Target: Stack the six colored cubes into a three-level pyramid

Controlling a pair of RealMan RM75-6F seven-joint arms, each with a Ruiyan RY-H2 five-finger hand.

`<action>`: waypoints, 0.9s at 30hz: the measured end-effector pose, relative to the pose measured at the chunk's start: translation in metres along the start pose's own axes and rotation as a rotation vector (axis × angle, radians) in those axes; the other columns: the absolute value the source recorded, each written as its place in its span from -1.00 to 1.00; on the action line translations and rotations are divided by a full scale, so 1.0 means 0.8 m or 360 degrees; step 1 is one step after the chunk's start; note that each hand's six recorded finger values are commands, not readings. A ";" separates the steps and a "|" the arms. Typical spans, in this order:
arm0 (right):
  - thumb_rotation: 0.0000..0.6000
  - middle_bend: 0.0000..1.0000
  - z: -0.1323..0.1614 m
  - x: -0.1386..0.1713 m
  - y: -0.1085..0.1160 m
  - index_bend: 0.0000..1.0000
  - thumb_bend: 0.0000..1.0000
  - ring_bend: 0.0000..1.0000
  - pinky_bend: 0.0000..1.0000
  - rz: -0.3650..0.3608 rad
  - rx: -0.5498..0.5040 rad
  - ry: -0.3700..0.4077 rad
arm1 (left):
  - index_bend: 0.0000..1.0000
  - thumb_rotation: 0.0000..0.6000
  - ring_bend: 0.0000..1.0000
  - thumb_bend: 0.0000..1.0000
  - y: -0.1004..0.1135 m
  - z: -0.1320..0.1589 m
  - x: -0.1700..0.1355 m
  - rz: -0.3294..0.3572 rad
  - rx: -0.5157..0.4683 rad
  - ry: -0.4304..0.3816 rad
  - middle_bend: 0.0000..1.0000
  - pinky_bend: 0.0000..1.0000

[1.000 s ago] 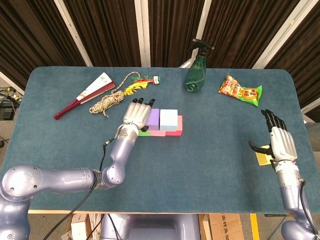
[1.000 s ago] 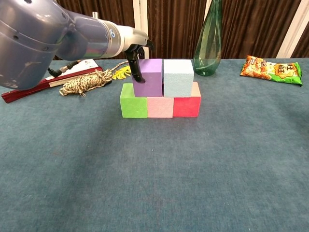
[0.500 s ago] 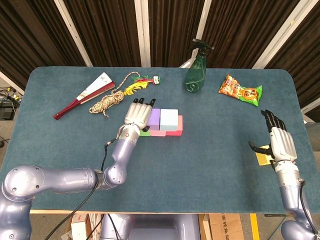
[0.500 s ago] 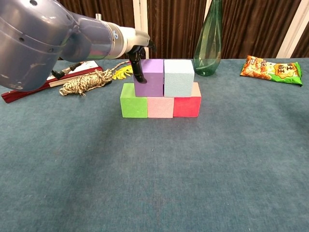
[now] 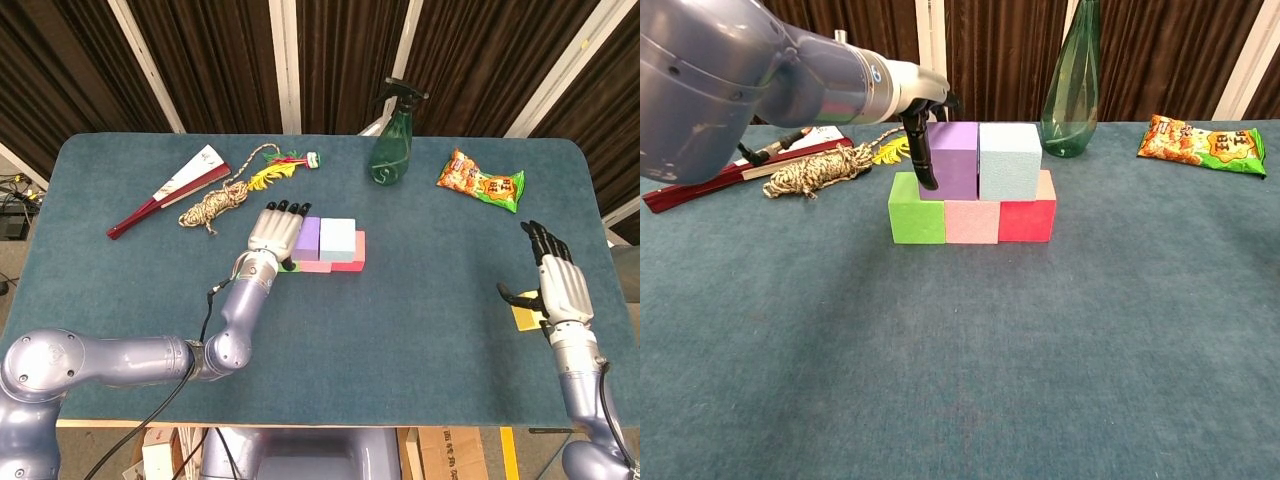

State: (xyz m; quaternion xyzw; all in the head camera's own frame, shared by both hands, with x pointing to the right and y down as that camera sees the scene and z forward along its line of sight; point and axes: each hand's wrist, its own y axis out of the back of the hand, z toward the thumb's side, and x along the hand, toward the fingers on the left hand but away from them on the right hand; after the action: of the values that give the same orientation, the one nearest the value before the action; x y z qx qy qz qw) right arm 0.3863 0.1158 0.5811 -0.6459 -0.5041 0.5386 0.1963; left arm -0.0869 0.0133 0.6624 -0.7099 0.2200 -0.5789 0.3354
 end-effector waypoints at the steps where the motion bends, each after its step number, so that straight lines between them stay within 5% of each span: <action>1: 1.00 -1.00 0.000 0.000 0.000 -1.00 -0.40 -1.00 -0.93 0.0001 0.0000 -0.0001 | -1.00 1.00 -0.89 -0.62 0.001 0.000 -0.001 0.0003 -0.0006 -0.0002 -0.89 -0.79; 12: 1.00 -1.00 0.002 0.001 0.001 -1.00 -0.40 -1.00 -0.93 0.0001 -0.0003 0.0006 | -1.00 1.00 -0.90 -0.67 0.019 -0.015 -0.015 0.0060 -0.0057 -0.0012 -0.93 -0.82; 27: 1.00 -1.00 0.004 0.004 0.002 -1.00 -0.40 -1.00 -0.93 0.0008 0.0012 0.0018 | -1.00 1.00 -0.90 -0.67 0.029 -0.098 -0.061 0.0147 -0.0124 0.0117 -0.93 -0.82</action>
State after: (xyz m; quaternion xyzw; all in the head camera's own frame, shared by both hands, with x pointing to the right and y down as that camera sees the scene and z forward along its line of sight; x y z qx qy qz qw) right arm 0.3840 0.1175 0.5773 -0.6496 -0.4993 0.5373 0.2002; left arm -0.1728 0.0139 0.6209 -0.6899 0.2870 -0.5795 0.3254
